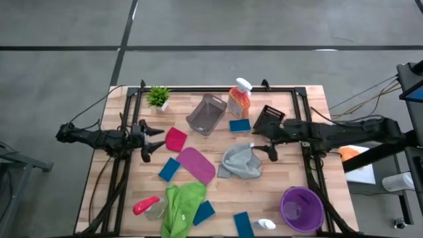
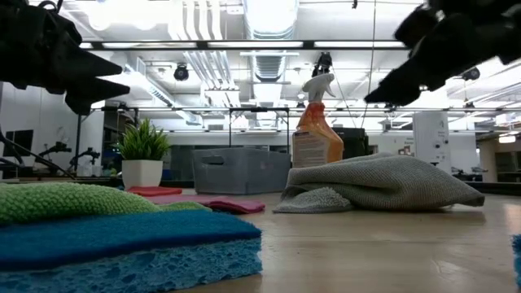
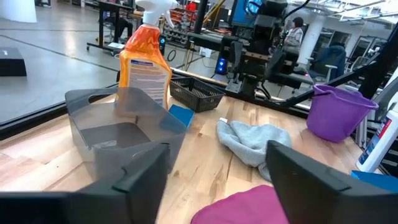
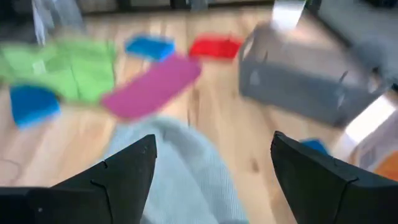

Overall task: Pick & Place Kitchen Items
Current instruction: Put the gray microfiber cloth into the purple bucket

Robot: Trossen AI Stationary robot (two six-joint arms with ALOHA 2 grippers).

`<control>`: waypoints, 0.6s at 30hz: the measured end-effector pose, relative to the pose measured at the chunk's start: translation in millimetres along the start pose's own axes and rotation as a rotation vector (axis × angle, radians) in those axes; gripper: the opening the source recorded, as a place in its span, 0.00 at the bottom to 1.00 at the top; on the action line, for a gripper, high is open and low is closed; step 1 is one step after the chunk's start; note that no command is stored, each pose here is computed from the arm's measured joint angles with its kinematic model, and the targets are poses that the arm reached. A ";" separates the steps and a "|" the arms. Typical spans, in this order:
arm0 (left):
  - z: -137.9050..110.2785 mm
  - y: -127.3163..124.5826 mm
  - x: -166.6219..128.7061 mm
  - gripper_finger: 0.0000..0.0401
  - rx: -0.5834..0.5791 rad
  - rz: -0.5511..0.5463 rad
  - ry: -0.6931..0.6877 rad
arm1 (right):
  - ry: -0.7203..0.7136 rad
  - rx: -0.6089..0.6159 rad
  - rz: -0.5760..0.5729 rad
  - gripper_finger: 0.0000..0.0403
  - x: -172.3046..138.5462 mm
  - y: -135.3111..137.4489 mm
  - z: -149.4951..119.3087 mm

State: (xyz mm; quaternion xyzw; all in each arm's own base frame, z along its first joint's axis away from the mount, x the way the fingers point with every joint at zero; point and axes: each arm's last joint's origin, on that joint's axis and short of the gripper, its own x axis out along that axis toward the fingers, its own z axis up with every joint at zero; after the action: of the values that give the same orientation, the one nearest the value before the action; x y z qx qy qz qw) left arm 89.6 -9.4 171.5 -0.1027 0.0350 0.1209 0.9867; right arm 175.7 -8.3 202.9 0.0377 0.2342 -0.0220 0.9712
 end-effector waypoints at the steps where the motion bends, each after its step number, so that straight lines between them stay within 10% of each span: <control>1: 0.0 0.0 0.0 0.73 0.016 0.000 0.000 | 0.046 -0.006 0.004 0.76 5.1 1.1 2.7; 13: -1.3 -0.3 1.3 0.78 0.076 0.007 0.016 | 0.356 -0.083 0.080 0.28 64.5 30.9 50.1; 18: -3.1 -0.5 3.2 0.78 0.100 0.028 0.035 | 0.548 -0.086 0.045 0.31 83.5 28.9 64.0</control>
State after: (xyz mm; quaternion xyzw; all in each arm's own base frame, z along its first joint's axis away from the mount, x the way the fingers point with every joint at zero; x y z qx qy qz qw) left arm 92.7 -9.7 168.3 -0.0550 0.0599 0.1310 0.9880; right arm 280.7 13.0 223.4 0.0061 0.4879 0.0207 0.8726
